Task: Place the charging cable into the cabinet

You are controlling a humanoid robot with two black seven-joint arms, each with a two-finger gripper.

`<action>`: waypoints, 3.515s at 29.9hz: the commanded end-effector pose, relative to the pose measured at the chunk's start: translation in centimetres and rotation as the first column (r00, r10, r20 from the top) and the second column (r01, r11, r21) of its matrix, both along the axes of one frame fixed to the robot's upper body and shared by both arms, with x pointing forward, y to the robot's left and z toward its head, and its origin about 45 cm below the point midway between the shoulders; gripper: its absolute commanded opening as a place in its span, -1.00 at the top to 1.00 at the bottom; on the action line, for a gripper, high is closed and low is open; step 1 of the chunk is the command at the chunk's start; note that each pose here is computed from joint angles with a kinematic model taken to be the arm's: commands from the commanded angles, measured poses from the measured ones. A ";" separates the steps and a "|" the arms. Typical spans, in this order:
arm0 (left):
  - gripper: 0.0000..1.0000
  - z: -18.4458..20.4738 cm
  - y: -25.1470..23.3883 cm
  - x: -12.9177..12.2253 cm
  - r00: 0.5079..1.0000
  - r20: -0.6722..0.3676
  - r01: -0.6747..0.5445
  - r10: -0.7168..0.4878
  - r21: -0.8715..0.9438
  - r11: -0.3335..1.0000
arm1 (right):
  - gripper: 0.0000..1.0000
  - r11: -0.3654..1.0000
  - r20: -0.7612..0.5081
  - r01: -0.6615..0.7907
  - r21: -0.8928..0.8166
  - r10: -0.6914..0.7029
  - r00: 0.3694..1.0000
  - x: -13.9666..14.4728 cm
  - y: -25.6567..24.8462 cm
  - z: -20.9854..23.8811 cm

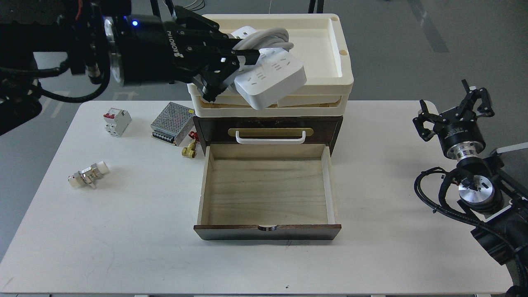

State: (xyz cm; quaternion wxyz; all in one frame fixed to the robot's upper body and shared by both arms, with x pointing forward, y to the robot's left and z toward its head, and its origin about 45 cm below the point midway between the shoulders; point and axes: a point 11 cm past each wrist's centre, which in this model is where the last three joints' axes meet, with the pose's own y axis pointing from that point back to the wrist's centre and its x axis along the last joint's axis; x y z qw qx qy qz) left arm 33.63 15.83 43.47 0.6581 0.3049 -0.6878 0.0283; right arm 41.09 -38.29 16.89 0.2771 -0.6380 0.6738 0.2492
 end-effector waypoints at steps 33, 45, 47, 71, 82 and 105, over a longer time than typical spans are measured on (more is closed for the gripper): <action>0.95 -25.7 -4.2 -2.1 0.942 -0.312 -0.050 0.126 0.242 0.969 | -1.00 1.000 0.000 -0.003 0.002 0.003 1.000 0.0 0.1 0.0; 0.82 -28.1 -4.0 -0.3 0.918 -0.290 -0.183 0.269 0.289 0.940 | -1.00 1.000 -0.001 -0.002 0.002 0.002 1.000 -0.1 0.1 -0.1; 0.69 -27.9 -4.2 -0.2 0.919 -0.288 -0.186 0.268 0.282 0.941 | -1.00 1.000 -0.001 -0.002 0.002 0.002 1.000 -0.1 0.1 -0.1; -0.99 -8.9 -7.4 2.6 0.595 -0.737 -0.482 -0.320 -0.646 0.592 | -1.00 1.000 -0.002 -0.001 0.001 0.001 1.000 -0.1 0.1 -0.1; -0.99 -3.0 6.5 8.8 0.546 -0.607 -0.714 -0.578 -0.697 0.058 | -1.00 1.000 -0.004 0.008 -0.002 -0.008 1.000 0.1 -0.1 0.0; -0.99 -26.2 24.4 7.8 0.432 -0.634 -0.839 -0.641 -0.022 -0.544 | -1.00 1.000 -0.012 0.025 -0.008 -0.025 1.000 0.4 -0.2 0.3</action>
